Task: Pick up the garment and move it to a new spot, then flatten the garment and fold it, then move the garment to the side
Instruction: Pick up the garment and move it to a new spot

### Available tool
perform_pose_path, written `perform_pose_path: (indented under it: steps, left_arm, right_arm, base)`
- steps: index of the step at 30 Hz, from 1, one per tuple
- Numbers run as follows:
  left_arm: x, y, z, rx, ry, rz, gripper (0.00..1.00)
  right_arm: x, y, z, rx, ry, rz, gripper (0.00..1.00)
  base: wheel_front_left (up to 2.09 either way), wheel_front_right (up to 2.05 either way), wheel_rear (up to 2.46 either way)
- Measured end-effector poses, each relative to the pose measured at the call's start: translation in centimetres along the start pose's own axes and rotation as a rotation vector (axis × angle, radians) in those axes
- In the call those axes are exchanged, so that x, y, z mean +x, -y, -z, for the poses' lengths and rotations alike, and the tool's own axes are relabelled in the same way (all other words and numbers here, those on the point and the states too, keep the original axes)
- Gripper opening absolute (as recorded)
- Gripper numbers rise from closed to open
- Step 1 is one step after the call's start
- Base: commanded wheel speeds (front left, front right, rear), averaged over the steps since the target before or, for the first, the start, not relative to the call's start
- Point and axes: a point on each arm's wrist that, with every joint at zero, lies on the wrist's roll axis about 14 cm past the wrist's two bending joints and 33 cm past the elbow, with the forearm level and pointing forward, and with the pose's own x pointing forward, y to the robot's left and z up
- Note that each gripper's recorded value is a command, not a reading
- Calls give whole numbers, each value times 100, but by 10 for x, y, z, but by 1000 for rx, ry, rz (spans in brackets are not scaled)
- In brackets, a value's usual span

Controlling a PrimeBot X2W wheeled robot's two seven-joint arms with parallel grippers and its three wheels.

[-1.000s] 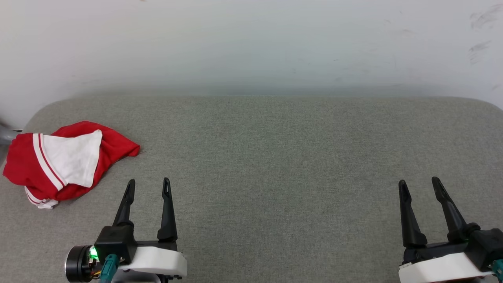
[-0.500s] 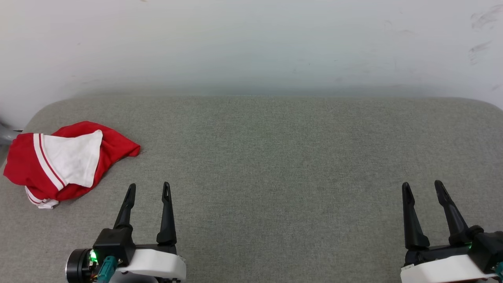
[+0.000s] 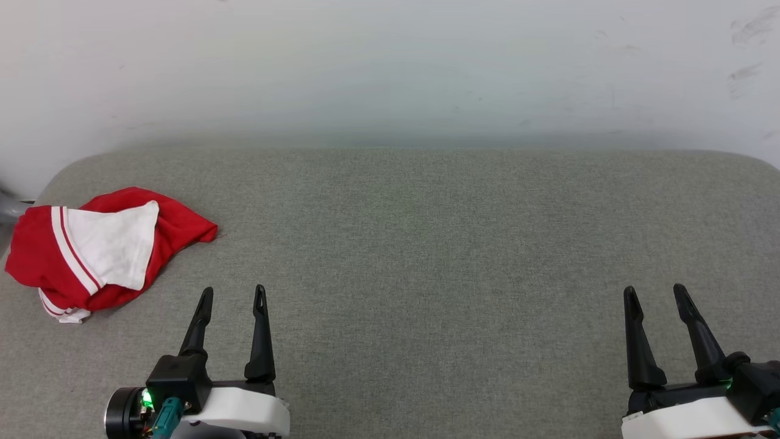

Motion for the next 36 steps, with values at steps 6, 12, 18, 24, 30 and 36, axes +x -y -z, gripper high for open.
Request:
perform_pose_path:
  steps: [6,12,18,24,30,36]
  left_arm:
    - [0,0,0,1,0,0,100]
    - [-1,-1,0,3,0,-1,100]
    - [-2,-5,0,8,-3,-16,100]
    - [-6,-16,0,13,-3,-53,100]
    - [-15,-34,-3,28,0,-110,100]
    - [-26,-55,-6,42,3,-175,100]
  right_arm:
    - [0,0,0,0,-2,1,100]
    - [0,0,2,6,-5,1,100]
    - [1,-4,4,9,-12,-10,100]
    - [6,-12,7,15,-18,-37,100]
    - [13,-29,13,21,-29,-89,100]
    - [21,-48,18,33,-41,-146,100]
  base:
    - [0,0,0]
    - [0,0,0]
    - [0,0,0]
    - [0,0,0]
    - [0,0,0]
    - [0,0,0]
